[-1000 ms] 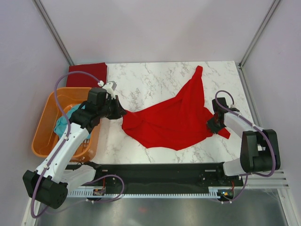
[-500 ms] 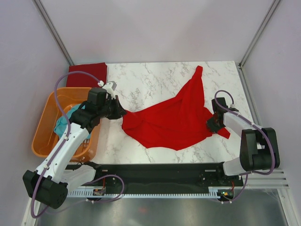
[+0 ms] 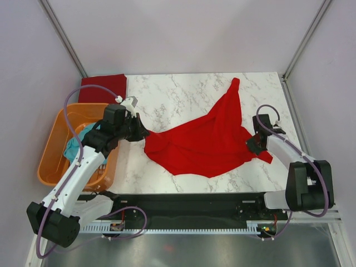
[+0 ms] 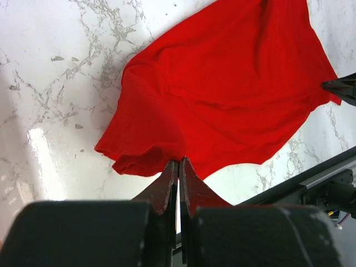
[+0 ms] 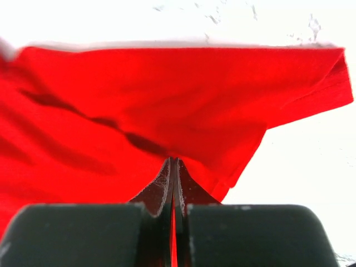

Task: Fold and stack the t-shirts
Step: Flatten the tshirt out

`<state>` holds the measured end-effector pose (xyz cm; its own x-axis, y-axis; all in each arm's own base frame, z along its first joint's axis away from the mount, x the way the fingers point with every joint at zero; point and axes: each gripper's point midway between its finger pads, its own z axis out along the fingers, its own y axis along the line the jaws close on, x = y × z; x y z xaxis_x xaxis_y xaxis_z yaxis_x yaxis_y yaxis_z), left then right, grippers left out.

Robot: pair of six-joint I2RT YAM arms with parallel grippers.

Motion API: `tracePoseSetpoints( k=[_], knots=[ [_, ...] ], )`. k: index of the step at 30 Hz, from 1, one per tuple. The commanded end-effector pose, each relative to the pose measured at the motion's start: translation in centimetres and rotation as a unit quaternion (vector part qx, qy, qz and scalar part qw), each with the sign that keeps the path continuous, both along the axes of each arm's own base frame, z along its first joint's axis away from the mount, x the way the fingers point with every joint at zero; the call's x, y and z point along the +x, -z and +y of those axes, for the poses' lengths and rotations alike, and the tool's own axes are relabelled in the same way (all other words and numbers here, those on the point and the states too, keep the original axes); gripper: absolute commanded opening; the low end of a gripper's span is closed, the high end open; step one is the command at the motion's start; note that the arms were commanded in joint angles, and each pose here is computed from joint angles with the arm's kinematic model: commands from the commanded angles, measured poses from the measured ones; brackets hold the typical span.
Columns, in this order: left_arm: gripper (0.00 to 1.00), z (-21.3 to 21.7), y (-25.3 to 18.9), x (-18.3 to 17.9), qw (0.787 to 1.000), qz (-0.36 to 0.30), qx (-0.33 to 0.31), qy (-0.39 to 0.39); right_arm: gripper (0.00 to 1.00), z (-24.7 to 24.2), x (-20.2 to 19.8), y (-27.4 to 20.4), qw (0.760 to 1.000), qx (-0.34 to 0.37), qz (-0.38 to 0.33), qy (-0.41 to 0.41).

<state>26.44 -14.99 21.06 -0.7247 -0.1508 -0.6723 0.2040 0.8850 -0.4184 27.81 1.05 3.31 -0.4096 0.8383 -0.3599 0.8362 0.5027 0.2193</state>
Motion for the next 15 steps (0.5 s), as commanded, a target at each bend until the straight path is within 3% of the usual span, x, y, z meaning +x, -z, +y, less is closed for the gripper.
tracePoseSetpoints(
  k=[1,5,7,11,12,14,15],
  knots=[
    [0.02,0.0,-1.5,0.7,0.999,-0.02,-0.018,-0.02,0.0,-0.9,1.8,-4.3,0.997,-0.026,-0.066,-0.005],
    [0.02,0.2,-3.2,2.0,0.998,-0.034,-0.023,-0.045,0.0,-0.7,4.0,-9.3,0.989,-0.034,-0.137,-0.033],
    [0.02,0.2,-6.1,3.7,0.996,-0.065,-0.027,-0.06,0.0,-1.0,5.9,-13.9,0.98,-0.053,-0.185,-0.048],
    [0.02,-0.3,-16.2,6.8,0.982,-0.158,-0.065,-0.077,0.0,-1.9,8.2,-24.6,0.958,-0.086,-0.27,-0.05],
    [0.02,-0.4,-17.9,7.2,0.979,-0.172,-0.073,-0.079,0.0,-2.1,8.7,-29.9,0.941,-0.092,-0.324,-0.044],
    [0.02,-0.1,-23.4,7.3,0.966,-0.219,-0.107,-0.087,0.0,-2.8,8.2,-34.2,0.929,-0.111,-0.352,-0.038],
    [0.02,-0.2,-24.7,7.4,0.962,-0.229,-0.118,-0.088,0.0,-3.1,7.6,-38.8,0.91,-0.117,-0.396,-0.028]
  ],
)
